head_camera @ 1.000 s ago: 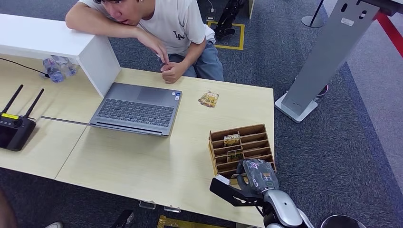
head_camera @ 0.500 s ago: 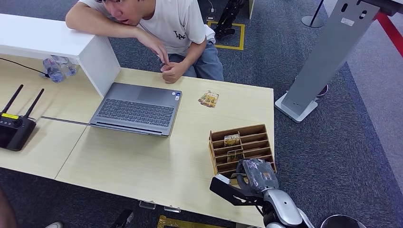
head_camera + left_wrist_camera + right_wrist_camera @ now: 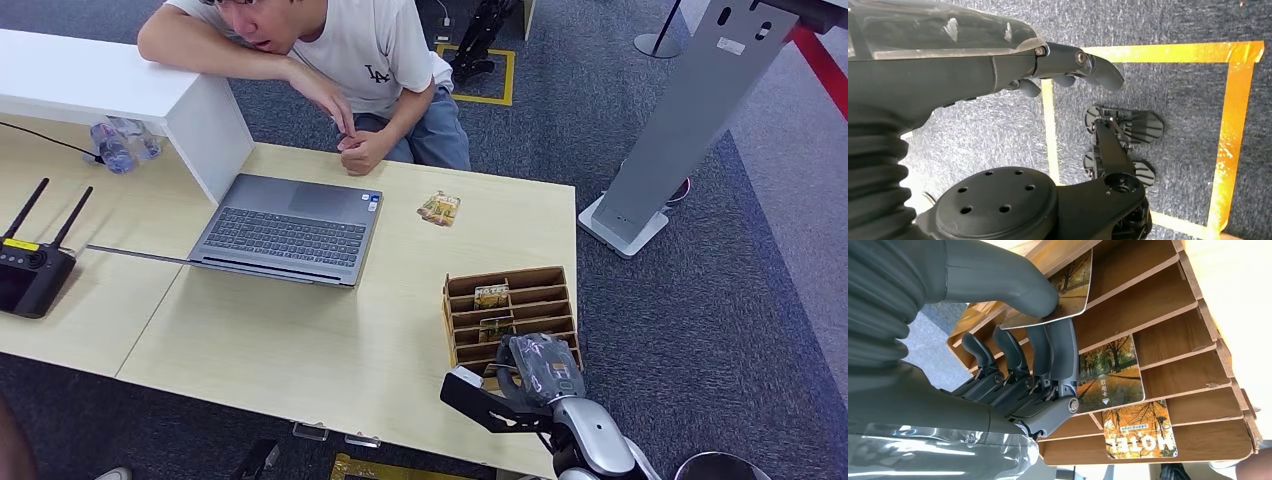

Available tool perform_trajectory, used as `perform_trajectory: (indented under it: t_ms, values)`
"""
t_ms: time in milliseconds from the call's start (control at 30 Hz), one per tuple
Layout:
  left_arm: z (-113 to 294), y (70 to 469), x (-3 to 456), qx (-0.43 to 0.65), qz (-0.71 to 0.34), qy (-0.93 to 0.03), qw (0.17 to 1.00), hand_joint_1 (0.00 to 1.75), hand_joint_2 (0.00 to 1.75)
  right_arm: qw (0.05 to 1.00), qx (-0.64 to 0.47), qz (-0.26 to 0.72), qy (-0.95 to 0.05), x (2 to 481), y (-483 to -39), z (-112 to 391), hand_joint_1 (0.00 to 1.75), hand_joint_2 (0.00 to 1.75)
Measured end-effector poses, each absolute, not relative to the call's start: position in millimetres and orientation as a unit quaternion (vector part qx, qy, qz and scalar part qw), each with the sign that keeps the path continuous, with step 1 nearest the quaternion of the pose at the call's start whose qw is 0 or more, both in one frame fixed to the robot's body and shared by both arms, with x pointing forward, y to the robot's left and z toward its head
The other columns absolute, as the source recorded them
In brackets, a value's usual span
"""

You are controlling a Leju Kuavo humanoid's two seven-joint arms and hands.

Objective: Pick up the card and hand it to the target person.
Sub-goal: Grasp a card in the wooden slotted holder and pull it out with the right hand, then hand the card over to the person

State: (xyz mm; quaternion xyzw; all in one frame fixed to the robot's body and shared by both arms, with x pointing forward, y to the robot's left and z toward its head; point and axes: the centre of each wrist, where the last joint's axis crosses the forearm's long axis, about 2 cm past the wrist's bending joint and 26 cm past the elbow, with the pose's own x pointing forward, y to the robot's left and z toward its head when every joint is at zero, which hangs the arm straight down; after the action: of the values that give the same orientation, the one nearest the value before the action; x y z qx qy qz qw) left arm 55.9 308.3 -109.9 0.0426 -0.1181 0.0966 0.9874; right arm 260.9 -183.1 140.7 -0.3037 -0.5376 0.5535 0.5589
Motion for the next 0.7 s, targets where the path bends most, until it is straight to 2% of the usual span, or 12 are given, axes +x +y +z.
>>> perform_trajectory:
  t_ms: [467, 700]
  values:
    - [-110, 309, 56, 0.043, 0.102, -0.114, 0.987, 0.0, 1.75, 0.556, -0.307, 0.548, -0.544, 262, -183, 142, 1.52, 1.75]
    - [-110, 310, 55, 0.045, 0.104, -0.114, 0.987, 0.0, 1.75, 0.554, -0.292, 0.499, -0.599, 265, -196, 173, 1.52, 1.75]
